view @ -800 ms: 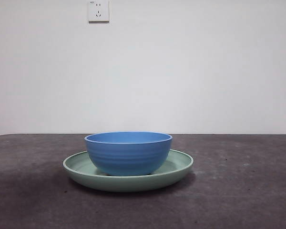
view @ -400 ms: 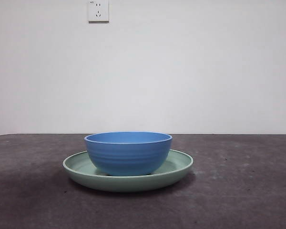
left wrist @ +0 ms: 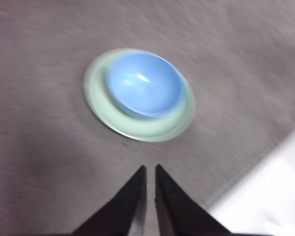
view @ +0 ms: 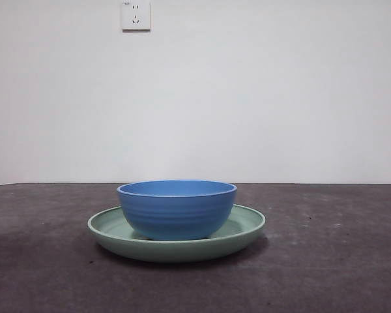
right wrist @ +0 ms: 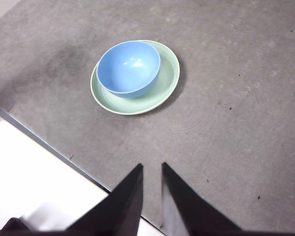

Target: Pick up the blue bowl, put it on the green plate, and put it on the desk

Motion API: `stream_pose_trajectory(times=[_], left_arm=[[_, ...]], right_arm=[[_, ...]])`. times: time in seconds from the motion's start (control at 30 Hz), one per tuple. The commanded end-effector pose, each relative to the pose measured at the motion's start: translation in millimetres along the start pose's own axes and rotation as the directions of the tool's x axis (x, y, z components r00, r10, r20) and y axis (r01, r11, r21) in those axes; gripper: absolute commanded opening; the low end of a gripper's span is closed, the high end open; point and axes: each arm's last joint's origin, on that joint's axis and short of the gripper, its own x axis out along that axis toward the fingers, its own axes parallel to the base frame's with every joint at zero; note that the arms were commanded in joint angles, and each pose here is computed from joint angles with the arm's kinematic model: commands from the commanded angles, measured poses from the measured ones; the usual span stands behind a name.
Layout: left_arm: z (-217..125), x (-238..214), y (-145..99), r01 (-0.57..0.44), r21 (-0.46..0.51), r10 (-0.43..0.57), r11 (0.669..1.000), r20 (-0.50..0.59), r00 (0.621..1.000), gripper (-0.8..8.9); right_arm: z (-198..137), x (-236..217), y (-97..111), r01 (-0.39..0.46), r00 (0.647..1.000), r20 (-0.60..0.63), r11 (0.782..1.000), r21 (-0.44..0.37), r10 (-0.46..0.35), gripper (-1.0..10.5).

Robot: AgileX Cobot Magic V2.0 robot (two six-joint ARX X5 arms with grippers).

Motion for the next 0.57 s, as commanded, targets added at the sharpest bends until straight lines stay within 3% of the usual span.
stream_pose_trajectory(times=[0.03, 0.13, 0.33, 0.4, 0.57], left_arm=[[-2, 1, 7, -0.061, 0.009, 0.06, 0.998, 0.081, 0.995, 0.29], [-8, 12, 20, -0.146, 0.012, 0.14, 0.989, 0.229, 0.963, 0.29], [-40, 47, 48, -0.291, 0.007, 0.25, 0.957, 0.491, 0.835, 0.29], [-56, 59, 56, -0.329, -0.005, 0.282, 0.944, 0.526, 0.802, 0.29], [-98, 84, 76, -0.485, -0.125, 0.471, 0.866, 0.528, 0.706, 0.29]], right_arm=[[3, -4, 2, -0.006, 1.0, 0.023, 1.0, -0.021, 0.007, 0.6], [3, -4, 1, -0.006, 1.0, 0.023, 1.0, -0.021, 0.006, 0.6], [3, -4, 2, -0.006, 1.0, 0.023, 1.0, -0.021, 0.007, 0.6], [3, -4, 2, -0.006, 1.0, 0.023, 1.0, -0.021, 0.006, 0.6], [3, -4, 2, -0.006, 1.0, 0.023, 1.0, -0.021, 0.007, 0.6]])
